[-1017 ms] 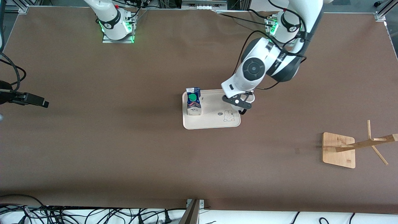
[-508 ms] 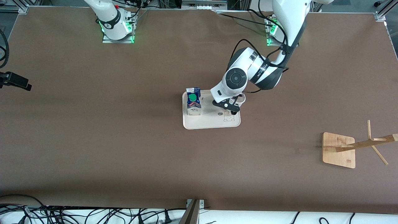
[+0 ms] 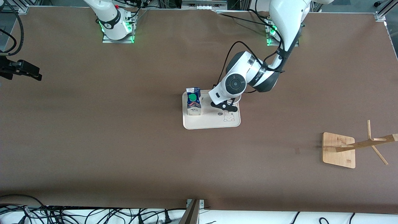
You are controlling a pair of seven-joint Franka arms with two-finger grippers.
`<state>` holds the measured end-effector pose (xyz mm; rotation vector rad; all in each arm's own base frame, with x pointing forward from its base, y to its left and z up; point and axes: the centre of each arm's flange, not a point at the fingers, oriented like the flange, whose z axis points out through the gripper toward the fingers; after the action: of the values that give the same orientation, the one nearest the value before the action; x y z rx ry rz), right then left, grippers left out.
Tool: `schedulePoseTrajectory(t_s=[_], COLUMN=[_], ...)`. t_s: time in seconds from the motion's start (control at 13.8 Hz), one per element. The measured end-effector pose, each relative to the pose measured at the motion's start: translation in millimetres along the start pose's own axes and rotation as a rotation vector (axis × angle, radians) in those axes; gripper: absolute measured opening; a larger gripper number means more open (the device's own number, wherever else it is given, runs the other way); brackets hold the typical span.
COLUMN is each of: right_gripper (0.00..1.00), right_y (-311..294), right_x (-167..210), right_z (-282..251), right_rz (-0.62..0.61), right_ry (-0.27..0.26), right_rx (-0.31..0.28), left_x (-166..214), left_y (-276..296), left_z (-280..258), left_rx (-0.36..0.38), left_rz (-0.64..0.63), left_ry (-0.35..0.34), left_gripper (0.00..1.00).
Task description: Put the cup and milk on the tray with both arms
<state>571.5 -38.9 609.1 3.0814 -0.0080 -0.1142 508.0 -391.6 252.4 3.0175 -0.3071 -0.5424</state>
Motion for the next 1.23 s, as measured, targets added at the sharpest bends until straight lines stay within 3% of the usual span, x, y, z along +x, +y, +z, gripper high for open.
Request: schedulePoseTrajectory(t_s=[0.36,0.58,0.8,0.94,1.23], right_gripper=[1.00,1.00,1.00,1.00,1.00], right_y=[3.7,3.4,3.1,6.7,8.4], right_x=[2.8,2.8,2.3,1.7,1.5], right_z=[7.4,9.4,10.4,10.9,11.1], right_rz=[0.003,0.003,0.005,0.013,0.016], right_ry=[-0.014,-0.023,-0.030,-0.033,-0.034], right_rx=[0.001,0.002,0.019,0.027,0.029], left_x=[4.6,9.7,-1.3,-30.6,-86.0], left_y=[-3.2,-23.6,-100.4,-155.1,-243.2], left_z=[-11.0,-61.9,-158.7,-223.4,-298.7], left_rx=[-0.006,-0.029,-0.073,-0.099,-0.104], left_rz=[-0.008,-0.043,-0.150,-0.214,-0.208], left_ry=[0.021,0.104,0.193,0.230,0.307], left_gripper=[0.74,1.00,1.00,1.00,1.00])
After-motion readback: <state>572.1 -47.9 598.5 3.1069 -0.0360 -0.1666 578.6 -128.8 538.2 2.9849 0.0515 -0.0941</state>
